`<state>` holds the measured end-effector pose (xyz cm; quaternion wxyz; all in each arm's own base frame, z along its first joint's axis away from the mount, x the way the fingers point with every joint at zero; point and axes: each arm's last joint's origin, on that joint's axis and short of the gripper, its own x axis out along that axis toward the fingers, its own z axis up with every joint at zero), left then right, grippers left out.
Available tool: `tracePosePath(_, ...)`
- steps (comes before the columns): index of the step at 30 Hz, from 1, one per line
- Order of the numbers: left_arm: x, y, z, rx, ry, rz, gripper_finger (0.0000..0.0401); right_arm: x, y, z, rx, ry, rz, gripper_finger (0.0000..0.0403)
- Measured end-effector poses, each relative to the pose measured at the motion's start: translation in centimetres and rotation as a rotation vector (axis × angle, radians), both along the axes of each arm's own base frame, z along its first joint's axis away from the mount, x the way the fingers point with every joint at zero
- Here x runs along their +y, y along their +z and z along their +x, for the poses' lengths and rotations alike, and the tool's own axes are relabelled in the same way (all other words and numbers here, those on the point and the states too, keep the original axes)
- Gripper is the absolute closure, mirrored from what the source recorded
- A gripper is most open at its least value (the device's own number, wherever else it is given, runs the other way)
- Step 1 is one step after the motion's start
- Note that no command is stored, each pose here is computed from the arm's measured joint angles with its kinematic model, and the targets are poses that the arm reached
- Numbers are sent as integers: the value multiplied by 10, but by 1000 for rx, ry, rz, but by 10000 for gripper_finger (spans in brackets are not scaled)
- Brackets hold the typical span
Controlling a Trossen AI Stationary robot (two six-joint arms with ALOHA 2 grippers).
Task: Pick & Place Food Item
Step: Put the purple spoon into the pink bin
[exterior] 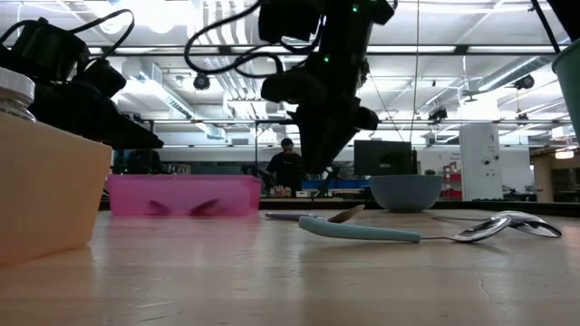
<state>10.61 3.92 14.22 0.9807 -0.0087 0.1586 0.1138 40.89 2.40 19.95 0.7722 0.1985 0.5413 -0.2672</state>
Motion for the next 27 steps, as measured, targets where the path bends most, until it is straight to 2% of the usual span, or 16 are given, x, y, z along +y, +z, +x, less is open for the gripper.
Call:
tracePosePath(7, 0, 0, 0, 0, 0, 0, 158, -1, -12, -4, 29, 9, 35, 300)
tracePosePath(14, 0, 0, 0, 0, 0, 0, 158, -5, -37, -10, 18, -3, 45, 300)
tracePosePath(27, 0, 0, 0, 0, 0, 0, 158, -10, -55, -14, -4, 29, 5, 300)
